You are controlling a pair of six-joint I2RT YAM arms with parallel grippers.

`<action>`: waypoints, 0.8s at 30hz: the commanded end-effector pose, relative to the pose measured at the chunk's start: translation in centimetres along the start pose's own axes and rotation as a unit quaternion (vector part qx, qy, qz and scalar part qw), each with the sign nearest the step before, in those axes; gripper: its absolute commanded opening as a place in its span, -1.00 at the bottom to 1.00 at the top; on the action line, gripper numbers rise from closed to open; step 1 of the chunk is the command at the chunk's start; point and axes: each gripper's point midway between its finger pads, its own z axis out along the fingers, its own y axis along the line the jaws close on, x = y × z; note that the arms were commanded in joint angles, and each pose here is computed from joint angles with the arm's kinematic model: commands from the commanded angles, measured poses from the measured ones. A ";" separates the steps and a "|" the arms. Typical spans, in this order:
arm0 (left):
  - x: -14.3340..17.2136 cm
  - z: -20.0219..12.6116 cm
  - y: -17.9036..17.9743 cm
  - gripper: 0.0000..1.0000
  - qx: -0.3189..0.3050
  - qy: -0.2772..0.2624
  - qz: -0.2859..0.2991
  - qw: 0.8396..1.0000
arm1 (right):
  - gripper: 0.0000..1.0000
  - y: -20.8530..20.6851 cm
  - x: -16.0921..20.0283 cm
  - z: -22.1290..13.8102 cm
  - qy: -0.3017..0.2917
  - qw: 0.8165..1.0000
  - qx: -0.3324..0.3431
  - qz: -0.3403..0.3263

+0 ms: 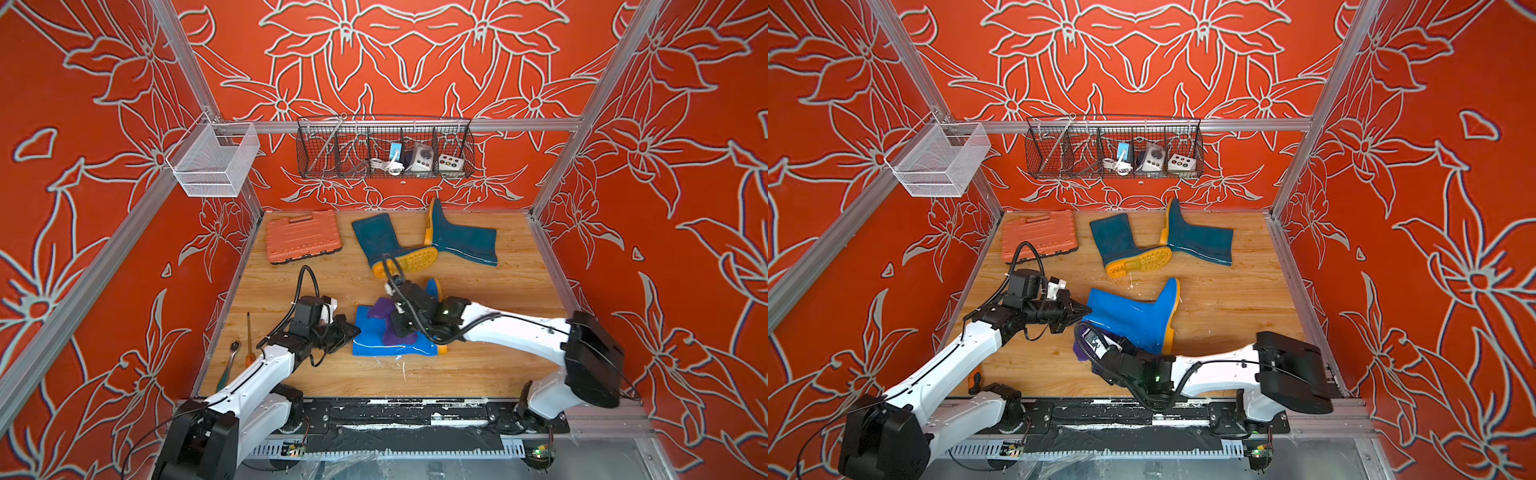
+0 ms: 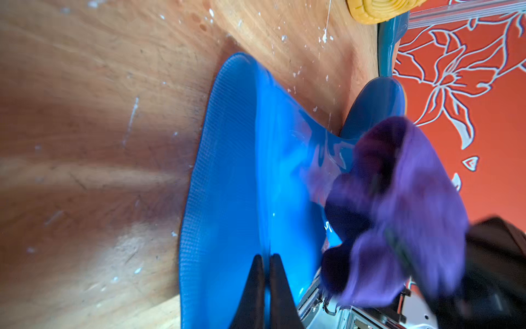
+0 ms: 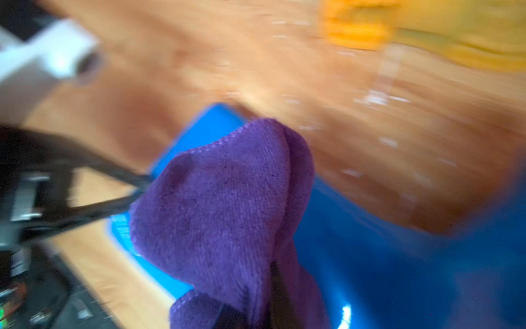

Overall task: Wipe the rubber boots with a cloth
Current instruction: Wipe the dirt off the rubber boot.

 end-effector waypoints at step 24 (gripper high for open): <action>-1.3 -2.5 -7.8 -1.00 0.038 0.056 -0.084 0.994 | -1.00 2.0 1.4 -8.1 -0.249 0.955 0.053 -0.151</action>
